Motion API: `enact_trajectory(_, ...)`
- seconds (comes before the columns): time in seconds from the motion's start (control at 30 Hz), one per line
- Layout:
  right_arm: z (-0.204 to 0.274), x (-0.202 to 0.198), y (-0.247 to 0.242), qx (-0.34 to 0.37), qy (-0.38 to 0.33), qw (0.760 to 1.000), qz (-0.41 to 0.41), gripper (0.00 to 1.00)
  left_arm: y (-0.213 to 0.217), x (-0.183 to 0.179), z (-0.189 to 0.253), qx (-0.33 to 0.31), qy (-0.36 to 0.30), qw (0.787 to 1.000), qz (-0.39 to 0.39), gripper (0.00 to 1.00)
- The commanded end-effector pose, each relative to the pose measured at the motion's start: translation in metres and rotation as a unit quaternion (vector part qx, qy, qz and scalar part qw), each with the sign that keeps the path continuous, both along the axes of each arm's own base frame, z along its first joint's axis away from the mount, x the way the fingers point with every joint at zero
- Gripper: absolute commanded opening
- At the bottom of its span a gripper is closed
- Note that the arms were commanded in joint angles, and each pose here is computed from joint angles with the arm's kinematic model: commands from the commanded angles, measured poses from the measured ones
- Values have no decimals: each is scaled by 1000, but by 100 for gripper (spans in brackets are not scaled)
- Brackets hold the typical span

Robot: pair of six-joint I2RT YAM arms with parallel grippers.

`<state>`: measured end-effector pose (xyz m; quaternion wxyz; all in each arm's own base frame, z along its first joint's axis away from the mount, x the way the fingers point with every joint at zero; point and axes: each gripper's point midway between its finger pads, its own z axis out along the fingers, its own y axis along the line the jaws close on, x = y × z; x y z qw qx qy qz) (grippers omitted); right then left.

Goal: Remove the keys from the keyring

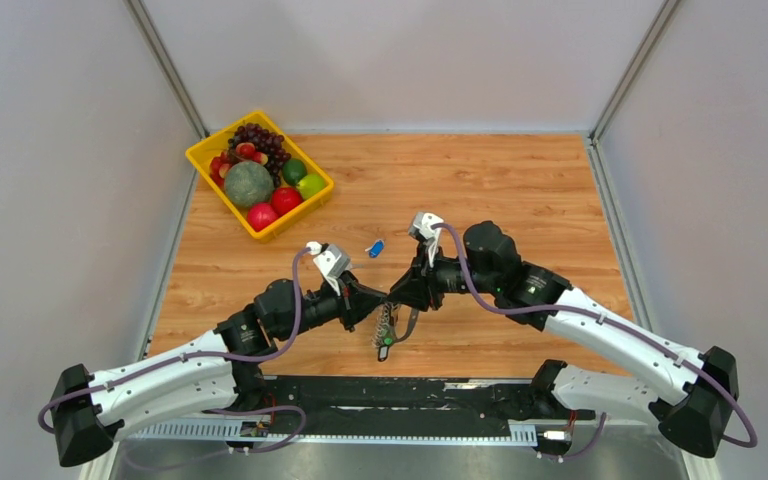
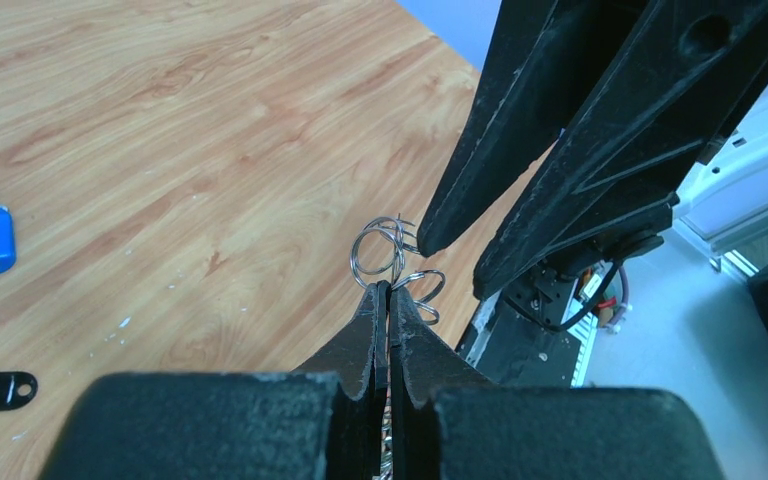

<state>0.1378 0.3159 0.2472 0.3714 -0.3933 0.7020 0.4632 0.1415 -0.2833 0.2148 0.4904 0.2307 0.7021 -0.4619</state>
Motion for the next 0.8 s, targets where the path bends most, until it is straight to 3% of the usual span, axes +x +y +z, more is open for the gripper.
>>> enact_trajectory(0.0, 5, -3, 5, 7, 7, 1000, 12, 25, -6, 1, 44, -58, -25, 998, -6, 0)
enact_trajectory(0.27, -7, -4, 4, -7, 21, 1000, 12, 23, -6, 1, 45, -60, -26, 998, -4, 0)
enact_trajectory(0.43, -8, -5, 4, -11, 23, 1000, 14, 1, -5, 1, 45, -60, -28, 998, -3, 0)
enact_trajectory(0.77, 3, -12, 5, 0, 34, 999, 29, 0, -5, 1, 42, -56, -38, 998, -7, 3)
